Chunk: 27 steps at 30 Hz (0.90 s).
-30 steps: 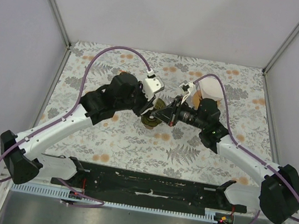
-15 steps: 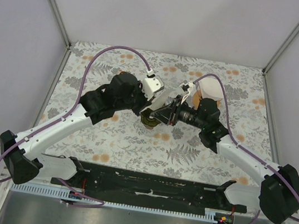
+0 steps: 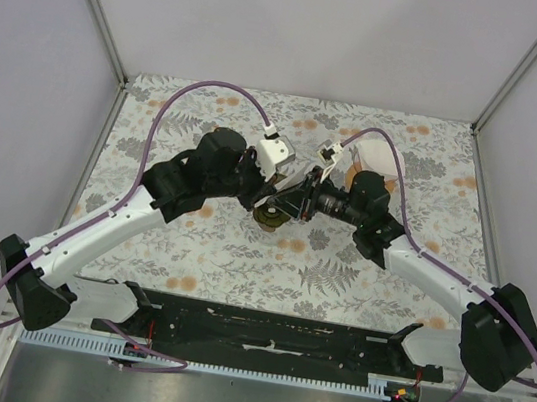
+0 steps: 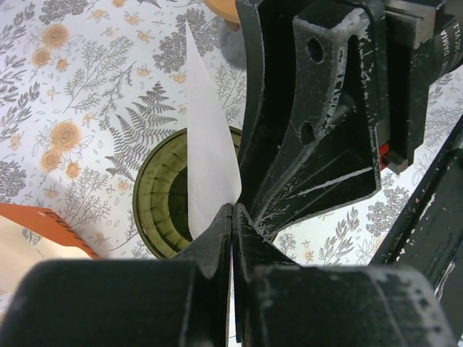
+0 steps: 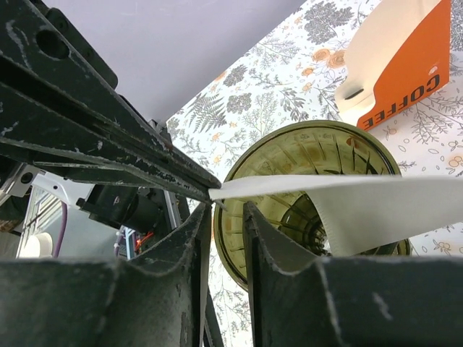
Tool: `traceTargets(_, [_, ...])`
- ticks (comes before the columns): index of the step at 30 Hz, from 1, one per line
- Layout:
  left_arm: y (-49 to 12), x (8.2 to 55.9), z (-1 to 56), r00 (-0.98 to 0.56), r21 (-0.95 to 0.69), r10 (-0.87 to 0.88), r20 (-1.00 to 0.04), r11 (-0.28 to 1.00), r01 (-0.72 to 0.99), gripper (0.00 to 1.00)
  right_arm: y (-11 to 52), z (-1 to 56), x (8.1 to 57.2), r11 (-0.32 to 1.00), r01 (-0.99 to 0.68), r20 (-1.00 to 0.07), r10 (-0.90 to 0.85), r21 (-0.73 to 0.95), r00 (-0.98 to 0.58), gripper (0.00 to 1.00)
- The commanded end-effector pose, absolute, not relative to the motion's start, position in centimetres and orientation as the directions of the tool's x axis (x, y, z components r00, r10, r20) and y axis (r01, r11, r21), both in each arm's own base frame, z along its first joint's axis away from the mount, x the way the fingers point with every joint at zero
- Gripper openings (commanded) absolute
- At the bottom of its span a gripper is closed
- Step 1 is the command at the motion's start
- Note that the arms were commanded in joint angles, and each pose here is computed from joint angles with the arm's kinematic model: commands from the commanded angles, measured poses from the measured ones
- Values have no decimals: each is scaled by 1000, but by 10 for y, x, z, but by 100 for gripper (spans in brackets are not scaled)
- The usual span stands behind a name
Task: Place the coffee filter in the dripper
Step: Place the coffee filter in the coffee dripper.
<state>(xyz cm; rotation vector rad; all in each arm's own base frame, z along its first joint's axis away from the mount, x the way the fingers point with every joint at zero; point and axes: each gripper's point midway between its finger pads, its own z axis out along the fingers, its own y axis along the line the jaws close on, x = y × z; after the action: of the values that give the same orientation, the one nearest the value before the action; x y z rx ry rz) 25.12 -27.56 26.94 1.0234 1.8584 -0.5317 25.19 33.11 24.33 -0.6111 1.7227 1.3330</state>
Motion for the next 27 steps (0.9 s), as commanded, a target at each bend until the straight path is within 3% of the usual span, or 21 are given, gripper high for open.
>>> traceTargets(1, [-281, 242, 296, -224, 10, 366, -903, 539, 842, 2, 334, 278, 257, 275, -860, -903, 170, 429, -395, 30])
traceTargets(6, [-282, 242, 295, -227, 5, 366, -902, 535, 845, 2, 334, 282, 254, 260, -880, -916, 165, 397, -365, 27])
traceTargets(11, [-281, 241, 295, -225, 6, 367, -903, 533, 846, 2, 335, 284, 255, 254, -887, -920, 179, 386, -350, 0])
traceTargets(17, [-277, 245, 296, -222, 20, 371, -902, 548, 836, 2, 333, 271, 256, 266, -870, -909, 165, 416, -384, 0])
traceTargets(23, [-272, 247, 297, -211, 44, 384, -899, 557, 829, 29, 334, 269, 256, 263, -868, -906, 160, 422, -392, 0])
traceTargets(27, [-268, 250, 299, -191, 80, 404, -895, 565, 822, 33, 335, 264, 257, 265, -864, -904, 152, 428, -401, 0])
